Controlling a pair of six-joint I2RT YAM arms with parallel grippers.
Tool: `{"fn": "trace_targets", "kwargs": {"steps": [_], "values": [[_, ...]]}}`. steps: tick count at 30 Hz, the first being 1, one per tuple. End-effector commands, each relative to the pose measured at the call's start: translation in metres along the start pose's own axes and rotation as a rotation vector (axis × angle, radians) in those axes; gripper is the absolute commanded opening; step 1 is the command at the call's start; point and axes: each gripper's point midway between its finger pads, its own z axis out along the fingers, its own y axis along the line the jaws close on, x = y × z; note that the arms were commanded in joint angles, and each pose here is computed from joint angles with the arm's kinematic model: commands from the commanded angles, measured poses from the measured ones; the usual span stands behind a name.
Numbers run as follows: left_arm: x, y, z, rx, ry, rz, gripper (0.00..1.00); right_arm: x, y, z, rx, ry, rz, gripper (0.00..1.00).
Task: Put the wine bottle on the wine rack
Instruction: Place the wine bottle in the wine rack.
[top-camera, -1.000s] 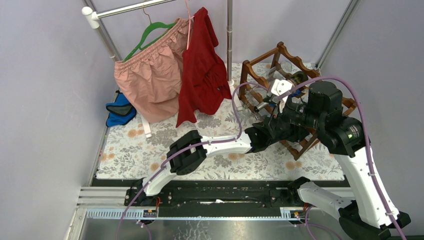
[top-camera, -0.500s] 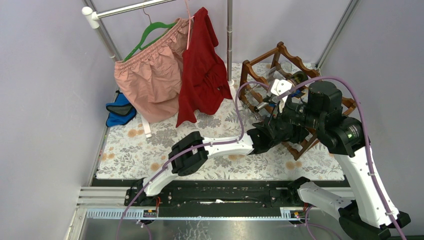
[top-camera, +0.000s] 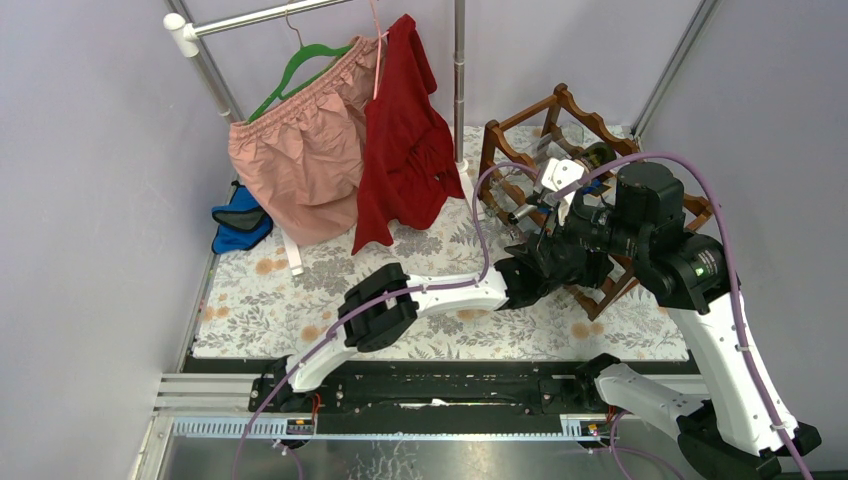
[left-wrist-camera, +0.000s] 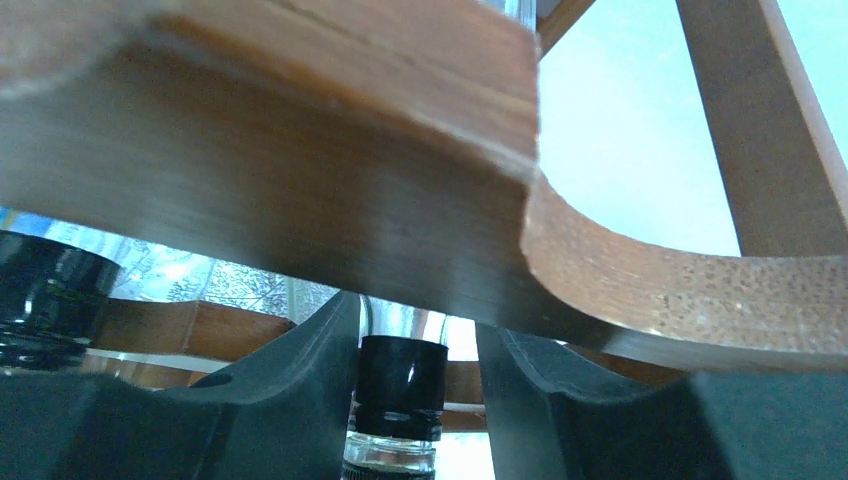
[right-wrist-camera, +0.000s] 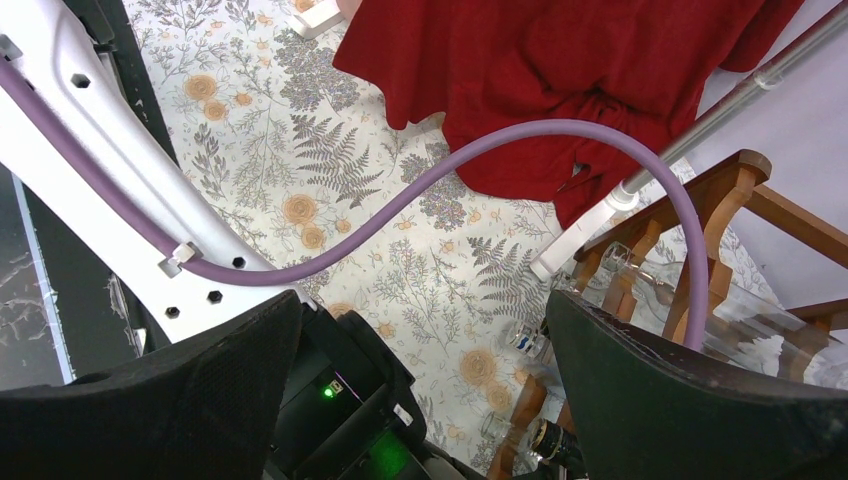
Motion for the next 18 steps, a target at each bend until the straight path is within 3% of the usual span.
{"fn": "trace_targets", "kwargs": {"steps": [1, 8, 14, 18], "values": [[-0.031, -0.009, -0.001, -0.015, -0.1, 0.033, 0.53, -0.005, -0.005, -0.001, 0.023, -0.019, -0.015, 1.0], [-0.04, -0.011, -0.008, -0.046, -0.12, 0.065, 0.54, -0.003, -0.005, -0.002, 0.026, -0.015, -0.015, 1.0], [-0.054, -0.015, -0.024, -0.1, -0.154, 0.073, 0.65, -0.001, -0.001, -0.004, 0.017, -0.016, -0.023, 1.0], [-0.06, -0.016, -0.034, -0.096, -0.161, 0.056, 0.66, 0.0, 0.0, -0.006, 0.015, -0.015, -0.024, 1.0]]}}
